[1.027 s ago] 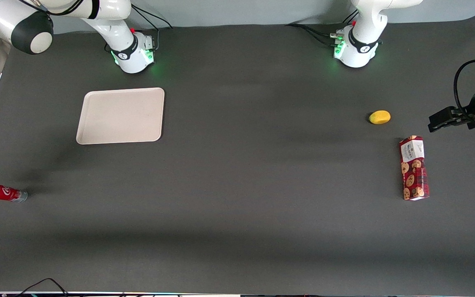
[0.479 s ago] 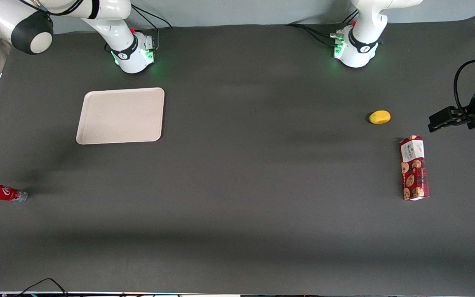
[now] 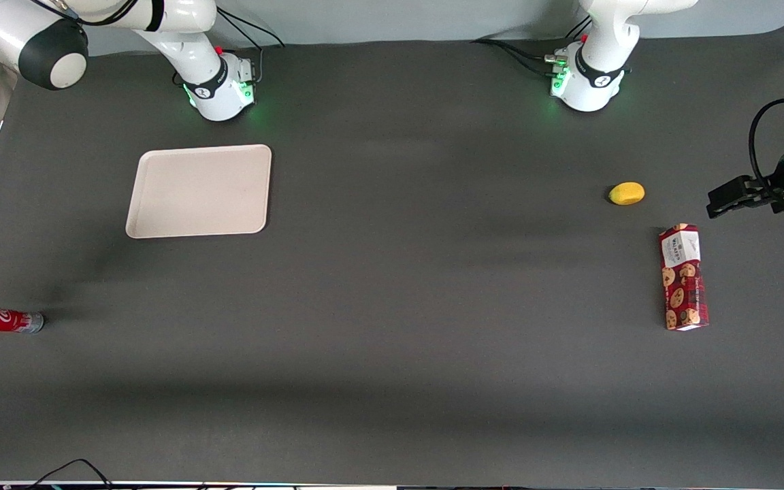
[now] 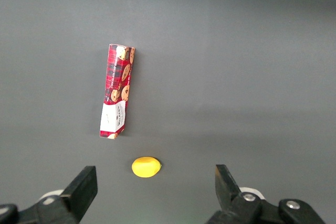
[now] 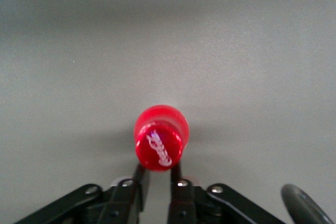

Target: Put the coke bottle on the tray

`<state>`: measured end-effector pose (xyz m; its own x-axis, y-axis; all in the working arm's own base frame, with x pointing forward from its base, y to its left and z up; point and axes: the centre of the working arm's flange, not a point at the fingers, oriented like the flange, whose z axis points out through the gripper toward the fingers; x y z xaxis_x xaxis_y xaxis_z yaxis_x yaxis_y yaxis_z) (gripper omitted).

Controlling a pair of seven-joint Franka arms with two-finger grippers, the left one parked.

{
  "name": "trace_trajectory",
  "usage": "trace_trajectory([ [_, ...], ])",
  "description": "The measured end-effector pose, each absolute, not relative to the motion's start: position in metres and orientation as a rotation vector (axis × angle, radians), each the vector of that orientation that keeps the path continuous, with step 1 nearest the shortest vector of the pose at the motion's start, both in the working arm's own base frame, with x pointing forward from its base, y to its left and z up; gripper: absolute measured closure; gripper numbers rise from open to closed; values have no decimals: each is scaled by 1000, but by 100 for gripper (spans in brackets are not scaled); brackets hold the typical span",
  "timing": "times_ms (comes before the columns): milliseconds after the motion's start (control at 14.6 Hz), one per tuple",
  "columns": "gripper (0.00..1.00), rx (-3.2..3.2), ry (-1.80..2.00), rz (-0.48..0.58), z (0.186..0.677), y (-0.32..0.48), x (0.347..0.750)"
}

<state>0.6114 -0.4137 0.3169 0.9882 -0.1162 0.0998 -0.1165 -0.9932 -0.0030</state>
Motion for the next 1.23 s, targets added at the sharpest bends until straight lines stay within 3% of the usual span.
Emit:
trace_trajectory([
  [205,85,3127,-182,161,318,-414,612],
  [274,79,3126,-181,162,318,-414,612],
  [548,43,3106,-169,215,340,-414,619],
  [821,4,3086,-178,244,418,-427,597],
  [1232,0,3033,-122,93,615,-405,496],
])
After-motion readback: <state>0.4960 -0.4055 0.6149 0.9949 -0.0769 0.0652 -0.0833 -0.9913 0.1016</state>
